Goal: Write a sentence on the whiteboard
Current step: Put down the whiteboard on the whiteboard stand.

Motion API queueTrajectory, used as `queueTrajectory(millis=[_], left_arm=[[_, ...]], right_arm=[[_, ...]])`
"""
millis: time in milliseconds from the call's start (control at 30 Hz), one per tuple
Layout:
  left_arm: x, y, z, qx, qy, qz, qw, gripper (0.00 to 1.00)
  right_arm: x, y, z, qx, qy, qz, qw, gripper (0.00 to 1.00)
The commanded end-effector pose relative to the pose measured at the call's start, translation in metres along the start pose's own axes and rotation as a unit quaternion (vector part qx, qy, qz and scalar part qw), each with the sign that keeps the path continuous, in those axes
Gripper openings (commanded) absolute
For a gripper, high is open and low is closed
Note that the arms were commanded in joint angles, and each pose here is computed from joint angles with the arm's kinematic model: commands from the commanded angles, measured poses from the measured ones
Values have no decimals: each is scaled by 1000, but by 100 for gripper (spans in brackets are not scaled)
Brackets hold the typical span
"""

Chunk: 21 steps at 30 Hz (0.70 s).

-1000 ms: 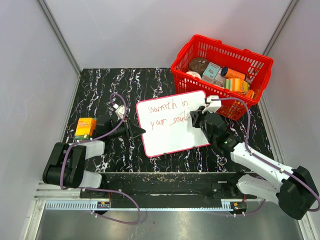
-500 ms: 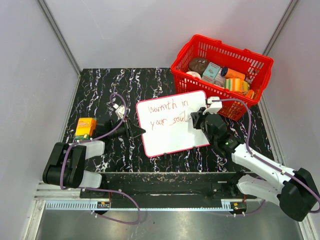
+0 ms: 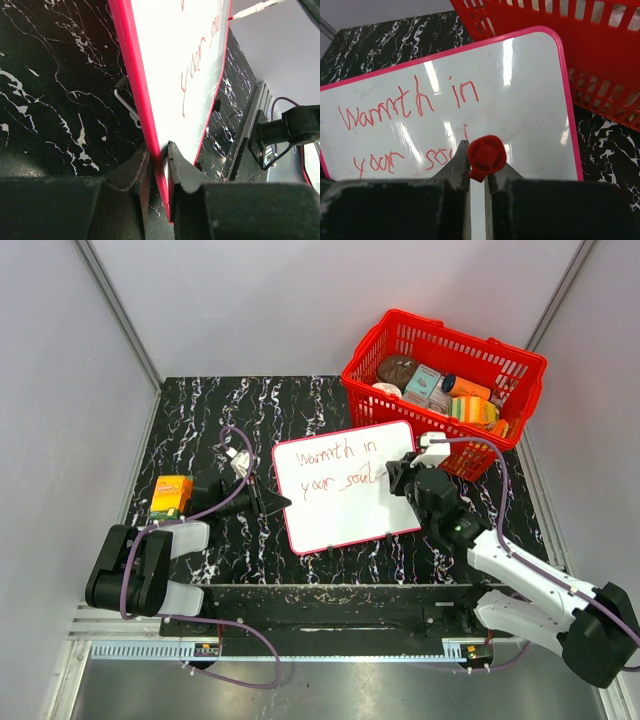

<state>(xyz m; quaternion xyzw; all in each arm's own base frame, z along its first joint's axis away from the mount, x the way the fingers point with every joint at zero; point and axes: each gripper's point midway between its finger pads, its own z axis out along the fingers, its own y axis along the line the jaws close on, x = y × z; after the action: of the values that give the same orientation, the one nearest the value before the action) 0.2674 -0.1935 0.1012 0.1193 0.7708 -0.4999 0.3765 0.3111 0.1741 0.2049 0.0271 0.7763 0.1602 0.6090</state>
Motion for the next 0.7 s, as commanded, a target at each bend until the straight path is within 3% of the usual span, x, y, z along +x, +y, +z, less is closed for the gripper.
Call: queueTrajectory(millis=[0,100,200,233,333,367,433,467,533,600,667], left_arm=[[-16,-1,4,-2,-17,55,998,0],[-17,-2,4,-1,-19,57,998,0],[-17,-2,3,-2,-21,58,998,12],[-17,-2,2,-4,-22,62,998,20],[-21,-4,0,-11,-32,71,997,30],[-23,-4,-1,-15,-37,74,996,41],[-28,-5,-4,-24,-47,85,995,50],[-30,-6,-5,-26,-51,88,994,61],[-35,-8,-9,-37,-67,93,993,73],[-37,-10,-13,-43,-80,95,991,95],[-45,-15,-18,-49,-102,104,988,99]], right_arm=[[-57,10,-14,-16,-71,34,997,0],[-64,12,-22,-26,-76,40,996,0],[-68,14,-30,-38,-77,52,995,0],[-66,14,-32,-41,-74,60,995,0],[-63,15,-39,-52,-67,81,993,0],[-62,16,-42,-58,-65,86,992,0],[-56,16,-45,-61,-56,99,992,0],[-57,15,-49,-64,-57,105,991,0],[-51,16,-53,-71,-49,121,989,0],[-51,15,-59,-77,-47,129,987,0],[-50,14,-64,-81,-47,138,986,0]])
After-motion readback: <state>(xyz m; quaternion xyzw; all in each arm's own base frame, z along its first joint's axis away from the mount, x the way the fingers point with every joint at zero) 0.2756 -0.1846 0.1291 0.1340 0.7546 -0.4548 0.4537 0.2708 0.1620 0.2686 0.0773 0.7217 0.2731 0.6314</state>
